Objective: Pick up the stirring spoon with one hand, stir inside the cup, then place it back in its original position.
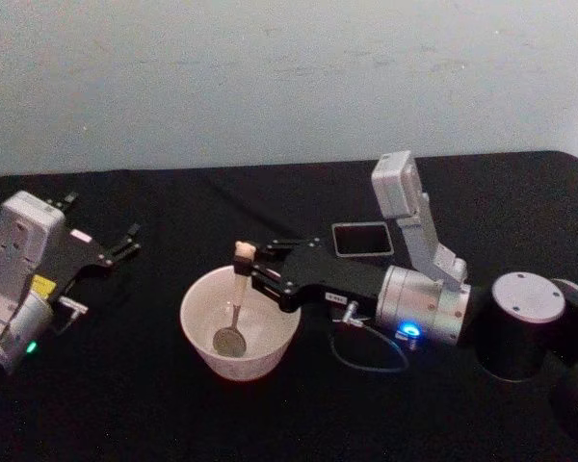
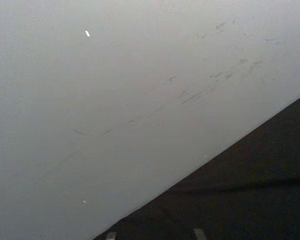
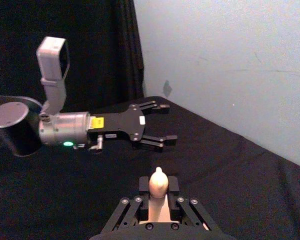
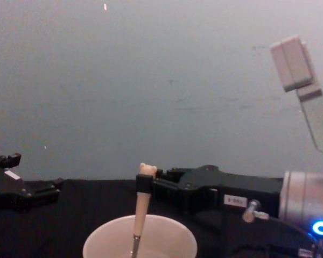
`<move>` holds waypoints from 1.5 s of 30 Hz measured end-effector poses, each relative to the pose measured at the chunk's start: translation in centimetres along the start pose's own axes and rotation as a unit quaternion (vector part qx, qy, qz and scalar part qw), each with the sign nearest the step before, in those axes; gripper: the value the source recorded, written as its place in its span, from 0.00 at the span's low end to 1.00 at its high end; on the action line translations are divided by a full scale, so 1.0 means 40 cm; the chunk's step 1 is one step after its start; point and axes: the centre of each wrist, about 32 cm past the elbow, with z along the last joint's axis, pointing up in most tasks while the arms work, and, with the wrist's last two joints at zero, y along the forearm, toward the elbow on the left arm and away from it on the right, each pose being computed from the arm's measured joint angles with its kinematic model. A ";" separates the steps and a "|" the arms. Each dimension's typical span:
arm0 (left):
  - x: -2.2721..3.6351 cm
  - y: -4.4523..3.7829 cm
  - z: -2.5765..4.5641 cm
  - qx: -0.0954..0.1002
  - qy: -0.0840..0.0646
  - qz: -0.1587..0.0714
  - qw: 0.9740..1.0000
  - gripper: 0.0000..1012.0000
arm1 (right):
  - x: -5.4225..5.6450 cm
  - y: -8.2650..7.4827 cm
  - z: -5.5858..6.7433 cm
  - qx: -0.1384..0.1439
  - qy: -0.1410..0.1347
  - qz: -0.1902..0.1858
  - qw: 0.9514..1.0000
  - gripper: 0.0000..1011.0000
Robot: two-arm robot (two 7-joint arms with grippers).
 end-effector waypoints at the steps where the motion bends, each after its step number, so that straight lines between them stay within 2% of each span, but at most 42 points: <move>1: 0.000 0.000 0.000 0.000 0.000 0.000 1.000 0.99 | 0.001 0.010 -0.001 0.000 0.000 -0.003 1.000 0.21; 7: 0.000 0.000 0.000 0.000 0.000 0.000 1.000 0.99 | 0.009 0.041 -0.005 -0.001 -0.001 -0.018 1.000 0.21; 10: 0.000 0.000 0.000 0.000 0.000 0.000 1.000 0.99 | 0.023 0.058 -0.004 0.001 0.002 -0.034 0.999 0.21; 19: 0.000 0.000 0.000 0.000 0.000 0.000 1.000 0.99 | 0.052 0.061 -0.005 0.008 0.013 -0.075 0.997 0.21; 23: 0.000 0.000 0.000 0.000 0.000 0.000 1.000 0.99 | 0.060 0.038 -0.005 0.009 0.015 -0.088 0.996 0.21; 29: 0.000 0.000 0.000 0.000 0.000 0.000 1.000 0.99 | 0.056 -0.002 0.001 0.007 0.012 -0.089 0.996 0.21; 35: 0.000 0.000 0.000 0.000 0.000 0.000 1.000 0.99 | 0.035 -0.053 0.010 0.006 0.014 -0.068 0.998 0.21; 39: 0.000 0.000 0.000 0.000 0.000 0.000 1.000 0.99 | 0.019 -0.074 0.016 0.007 0.018 -0.049 0.999 0.21; 45: 0.000 0.000 0.000 0.000 0.000 0.000 1.000 0.99 | 0.002 -0.081 0.018 0.005 0.027 -0.024 0.999 0.21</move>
